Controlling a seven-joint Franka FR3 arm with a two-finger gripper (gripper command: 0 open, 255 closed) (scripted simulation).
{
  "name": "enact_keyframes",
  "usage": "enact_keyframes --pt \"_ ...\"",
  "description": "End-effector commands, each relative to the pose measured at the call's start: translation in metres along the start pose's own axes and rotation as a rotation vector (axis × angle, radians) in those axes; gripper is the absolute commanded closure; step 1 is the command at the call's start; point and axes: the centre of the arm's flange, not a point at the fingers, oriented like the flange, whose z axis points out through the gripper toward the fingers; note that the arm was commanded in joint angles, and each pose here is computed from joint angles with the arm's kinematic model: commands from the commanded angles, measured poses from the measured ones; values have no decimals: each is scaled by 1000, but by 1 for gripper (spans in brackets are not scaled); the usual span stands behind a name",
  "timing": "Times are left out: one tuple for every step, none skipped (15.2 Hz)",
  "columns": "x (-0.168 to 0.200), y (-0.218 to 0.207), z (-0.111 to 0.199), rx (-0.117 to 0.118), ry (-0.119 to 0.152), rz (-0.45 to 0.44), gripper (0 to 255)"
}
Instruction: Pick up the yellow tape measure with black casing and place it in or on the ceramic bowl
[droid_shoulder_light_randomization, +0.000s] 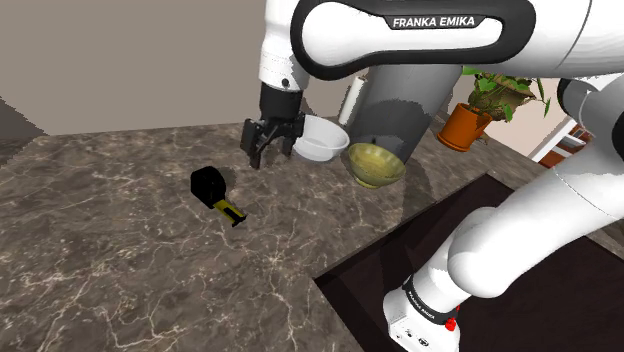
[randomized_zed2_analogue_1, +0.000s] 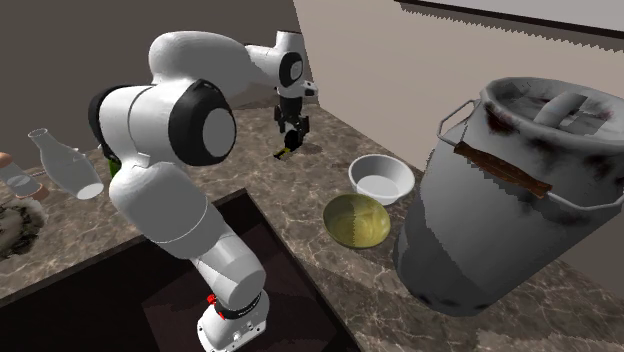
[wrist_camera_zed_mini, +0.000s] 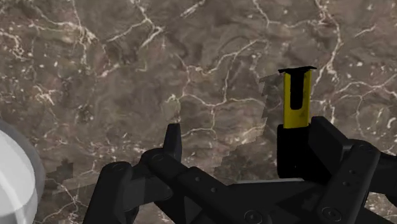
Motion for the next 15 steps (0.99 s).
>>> enact_keyframes --pt "15 -18 11 3 0 8 0" --pt "23 -27 15 4 0 12 0" --pt "30 -37 20 5 0 15 0" --pt "38 -47 24 5 0 19 0" --pt "46 -56 29 6 0 22 0" --pt "53 -66 33 7 -1 26 0" --pt "61 -75 37 8 -1 29 0" --pt "68 -83 41 8 -1 32 0" --pt "68 -83 46 8 -1 32 0" --pt "68 -84 52 8 -1 32 0" --pt "68 -84 57 8 -1 32 0" --pt "68 -84 62 8 -1 32 0" --pt "68 -84 67 8 -1 32 0" --pt "68 -84 73 8 -1 32 0" --pt "68 -84 78 8 -1 32 0"
